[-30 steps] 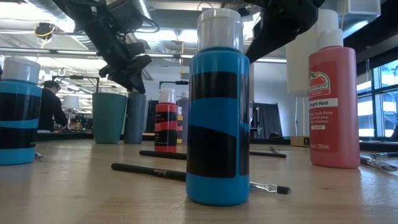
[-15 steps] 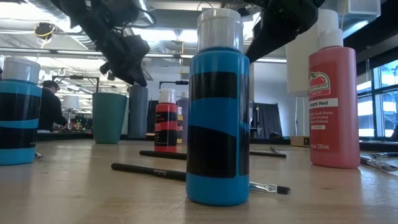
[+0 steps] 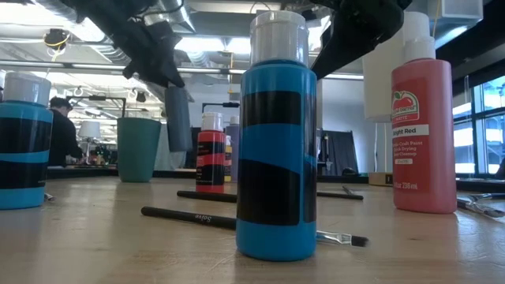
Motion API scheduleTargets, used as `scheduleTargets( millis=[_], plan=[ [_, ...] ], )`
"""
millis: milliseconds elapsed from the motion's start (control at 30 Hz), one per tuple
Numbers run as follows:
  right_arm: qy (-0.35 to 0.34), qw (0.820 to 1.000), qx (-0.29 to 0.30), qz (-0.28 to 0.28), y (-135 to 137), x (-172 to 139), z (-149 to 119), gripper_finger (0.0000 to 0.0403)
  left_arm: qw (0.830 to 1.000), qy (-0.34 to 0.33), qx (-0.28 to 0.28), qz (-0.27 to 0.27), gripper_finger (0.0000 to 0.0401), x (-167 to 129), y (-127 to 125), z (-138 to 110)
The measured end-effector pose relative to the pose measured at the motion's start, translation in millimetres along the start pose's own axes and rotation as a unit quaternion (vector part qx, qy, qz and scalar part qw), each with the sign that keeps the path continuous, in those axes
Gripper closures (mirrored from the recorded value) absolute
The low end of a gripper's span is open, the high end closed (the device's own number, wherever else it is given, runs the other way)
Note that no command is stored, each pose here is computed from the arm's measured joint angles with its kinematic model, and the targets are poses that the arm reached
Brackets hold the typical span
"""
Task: Pick & Place Paint Supplies
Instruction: Put the gray paint bottle into the transparent bin
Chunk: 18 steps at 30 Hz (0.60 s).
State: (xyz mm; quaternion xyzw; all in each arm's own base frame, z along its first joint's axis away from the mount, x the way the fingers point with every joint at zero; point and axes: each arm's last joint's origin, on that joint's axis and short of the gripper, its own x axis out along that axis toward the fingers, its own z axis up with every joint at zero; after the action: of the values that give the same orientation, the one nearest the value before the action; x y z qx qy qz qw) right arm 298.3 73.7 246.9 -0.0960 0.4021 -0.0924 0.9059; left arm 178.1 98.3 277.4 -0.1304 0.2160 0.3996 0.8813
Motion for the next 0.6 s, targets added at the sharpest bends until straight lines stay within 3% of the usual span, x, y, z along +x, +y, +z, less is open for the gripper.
scheduleTargets(
  millis=[433,600],
  plan=[
    [-0.003,1.000,0.001,0.000,0,0,1,0.0119,0.999,-0.029,0.028,0.006,0.0284,-45,-1,66],
    [-0.003,1.000,0.001,0.000,0,0,1,0.0119,0.998,-0.045,0.027,-0.019,0.0284,-48,-7,90]
  ],
)
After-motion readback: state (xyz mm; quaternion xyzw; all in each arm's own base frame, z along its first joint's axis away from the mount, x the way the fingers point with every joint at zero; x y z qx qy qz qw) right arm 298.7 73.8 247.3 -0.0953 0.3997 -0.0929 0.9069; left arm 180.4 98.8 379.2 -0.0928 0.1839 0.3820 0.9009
